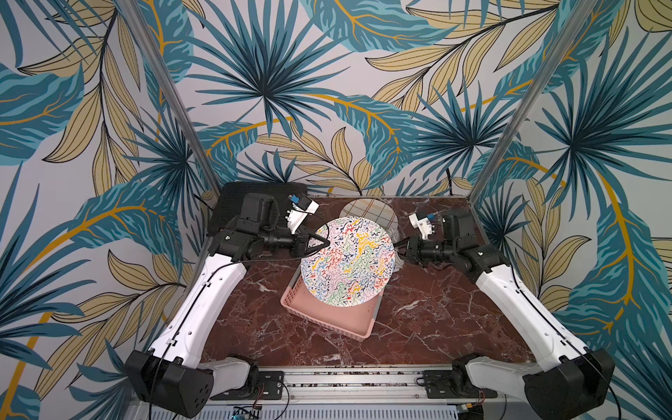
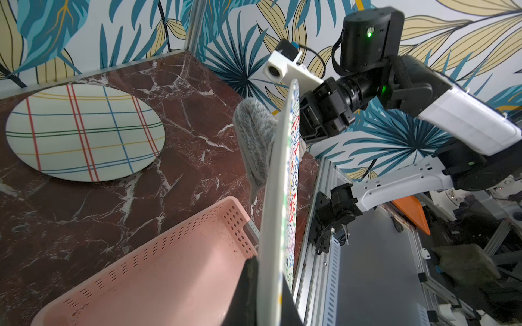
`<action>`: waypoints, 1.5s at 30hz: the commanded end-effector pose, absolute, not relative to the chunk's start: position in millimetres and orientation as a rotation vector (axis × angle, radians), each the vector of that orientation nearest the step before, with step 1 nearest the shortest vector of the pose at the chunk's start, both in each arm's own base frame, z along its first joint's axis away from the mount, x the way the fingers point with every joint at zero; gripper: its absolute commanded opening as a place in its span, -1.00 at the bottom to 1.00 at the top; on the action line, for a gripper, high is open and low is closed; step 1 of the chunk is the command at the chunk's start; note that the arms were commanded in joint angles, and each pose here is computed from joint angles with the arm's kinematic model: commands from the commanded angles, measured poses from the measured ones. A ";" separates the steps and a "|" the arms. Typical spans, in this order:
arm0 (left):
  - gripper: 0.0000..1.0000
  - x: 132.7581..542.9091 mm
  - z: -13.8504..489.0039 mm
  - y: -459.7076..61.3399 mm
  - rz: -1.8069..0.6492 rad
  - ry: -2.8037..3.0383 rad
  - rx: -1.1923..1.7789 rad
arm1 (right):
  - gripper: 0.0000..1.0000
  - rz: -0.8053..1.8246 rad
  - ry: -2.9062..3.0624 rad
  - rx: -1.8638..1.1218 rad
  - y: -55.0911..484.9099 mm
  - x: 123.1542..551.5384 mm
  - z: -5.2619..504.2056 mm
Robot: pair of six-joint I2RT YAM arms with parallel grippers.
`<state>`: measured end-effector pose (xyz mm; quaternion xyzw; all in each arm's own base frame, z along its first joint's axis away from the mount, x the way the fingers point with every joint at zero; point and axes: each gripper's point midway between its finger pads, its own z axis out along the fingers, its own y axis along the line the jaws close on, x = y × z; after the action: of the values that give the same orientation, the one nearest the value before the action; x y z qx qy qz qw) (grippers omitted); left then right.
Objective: Wipe the wet plate dry
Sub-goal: Wipe the plate with towel.
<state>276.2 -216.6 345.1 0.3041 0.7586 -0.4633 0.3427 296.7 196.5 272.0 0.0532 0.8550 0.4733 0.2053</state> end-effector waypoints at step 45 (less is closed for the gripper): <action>-1.00 360.6 331.2 -206.4 -1.435 2.012 0.288 | -1.00 0.873 1.887 -0.122 237.6 258.1 286.0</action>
<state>354.1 -206.2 338.8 0.1035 0.7644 -0.5581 0.3059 247.2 233.3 240.1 -0.0482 0.8365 0.3494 0.4193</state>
